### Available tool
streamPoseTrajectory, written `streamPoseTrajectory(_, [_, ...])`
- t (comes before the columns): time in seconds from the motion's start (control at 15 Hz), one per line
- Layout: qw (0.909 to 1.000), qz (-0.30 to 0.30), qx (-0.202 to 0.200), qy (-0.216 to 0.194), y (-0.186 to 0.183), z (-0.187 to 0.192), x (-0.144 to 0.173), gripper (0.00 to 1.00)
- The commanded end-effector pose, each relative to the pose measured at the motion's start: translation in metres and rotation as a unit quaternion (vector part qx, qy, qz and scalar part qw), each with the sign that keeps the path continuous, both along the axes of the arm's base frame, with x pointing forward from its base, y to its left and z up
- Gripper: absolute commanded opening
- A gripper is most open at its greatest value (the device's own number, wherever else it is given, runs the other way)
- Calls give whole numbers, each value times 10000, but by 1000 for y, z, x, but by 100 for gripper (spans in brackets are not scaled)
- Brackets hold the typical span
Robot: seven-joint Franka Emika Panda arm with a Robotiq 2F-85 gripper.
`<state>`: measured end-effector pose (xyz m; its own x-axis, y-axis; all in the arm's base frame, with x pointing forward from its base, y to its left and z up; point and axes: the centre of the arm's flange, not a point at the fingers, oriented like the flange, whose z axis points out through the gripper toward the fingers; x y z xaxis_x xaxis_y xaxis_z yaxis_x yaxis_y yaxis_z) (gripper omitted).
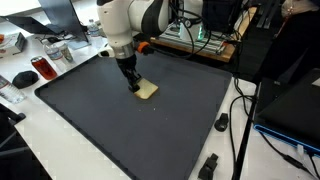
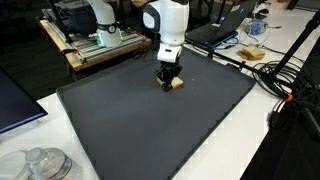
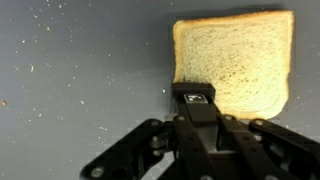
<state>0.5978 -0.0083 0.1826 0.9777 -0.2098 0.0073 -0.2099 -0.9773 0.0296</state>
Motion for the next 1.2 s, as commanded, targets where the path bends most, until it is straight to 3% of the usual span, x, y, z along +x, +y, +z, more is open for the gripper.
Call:
streamPoseTrajectory(0.0, [9999, -92, -26, -64, 4, 19, -14, 6])
streamPoseTrajectory(0.53, [9989, -368, -145, -261, 27, 58, -17, 6])
streamPoseTrajectory(1.13, [9887, -1058, -972, -417, 88, 59, -11, 6])
